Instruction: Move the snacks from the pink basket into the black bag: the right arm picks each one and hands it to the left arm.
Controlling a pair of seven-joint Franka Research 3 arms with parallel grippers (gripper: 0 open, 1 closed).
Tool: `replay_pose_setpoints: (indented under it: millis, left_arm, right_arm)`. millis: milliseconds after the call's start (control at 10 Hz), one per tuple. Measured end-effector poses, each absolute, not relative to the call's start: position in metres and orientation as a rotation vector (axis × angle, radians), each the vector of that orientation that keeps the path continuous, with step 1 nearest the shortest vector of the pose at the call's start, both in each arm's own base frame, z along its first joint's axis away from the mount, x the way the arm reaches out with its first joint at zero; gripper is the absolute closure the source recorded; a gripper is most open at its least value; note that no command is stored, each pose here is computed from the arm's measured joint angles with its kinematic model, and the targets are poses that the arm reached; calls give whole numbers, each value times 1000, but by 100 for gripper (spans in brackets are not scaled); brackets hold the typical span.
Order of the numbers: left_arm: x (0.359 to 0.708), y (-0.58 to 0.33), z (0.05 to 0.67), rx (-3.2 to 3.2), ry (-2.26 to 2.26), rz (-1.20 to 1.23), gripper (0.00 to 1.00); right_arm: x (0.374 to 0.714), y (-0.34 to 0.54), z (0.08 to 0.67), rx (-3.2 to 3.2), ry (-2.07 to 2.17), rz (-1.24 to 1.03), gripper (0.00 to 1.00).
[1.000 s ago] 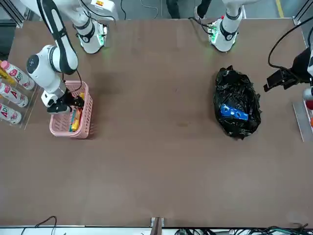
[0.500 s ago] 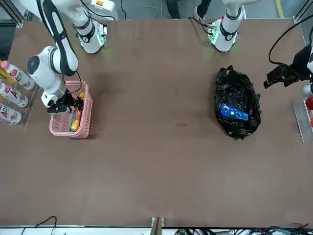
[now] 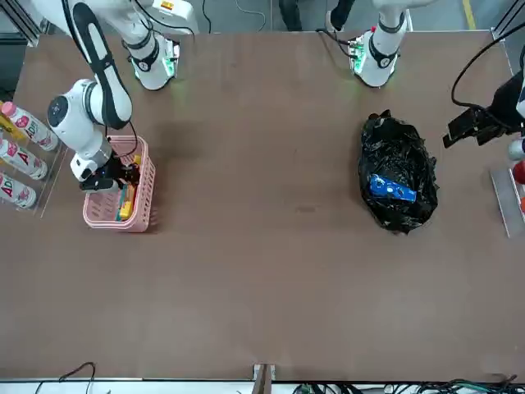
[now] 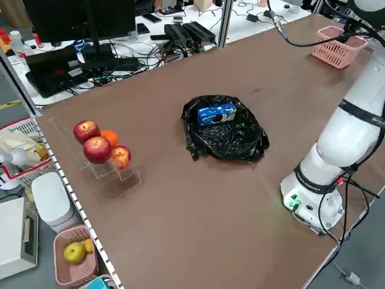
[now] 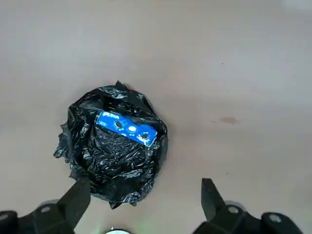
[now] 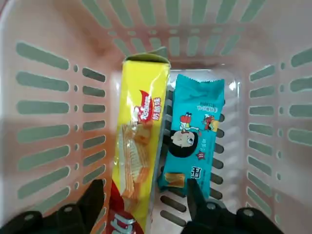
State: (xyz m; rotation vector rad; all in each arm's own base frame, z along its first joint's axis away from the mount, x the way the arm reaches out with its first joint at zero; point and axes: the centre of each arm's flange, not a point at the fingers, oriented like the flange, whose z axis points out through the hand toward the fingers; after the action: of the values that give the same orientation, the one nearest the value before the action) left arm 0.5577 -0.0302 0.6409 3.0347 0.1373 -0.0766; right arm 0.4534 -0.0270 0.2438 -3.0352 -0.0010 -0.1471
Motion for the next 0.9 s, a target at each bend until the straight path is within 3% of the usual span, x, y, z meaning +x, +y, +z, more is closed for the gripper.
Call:
replay_pose_setpoints:
  millis: [900]
  left_arm:
    - [563,-53,627,3121,53,-106,0]
  right_arm:
    - [452,-29,231,-3048,3,-129,25]
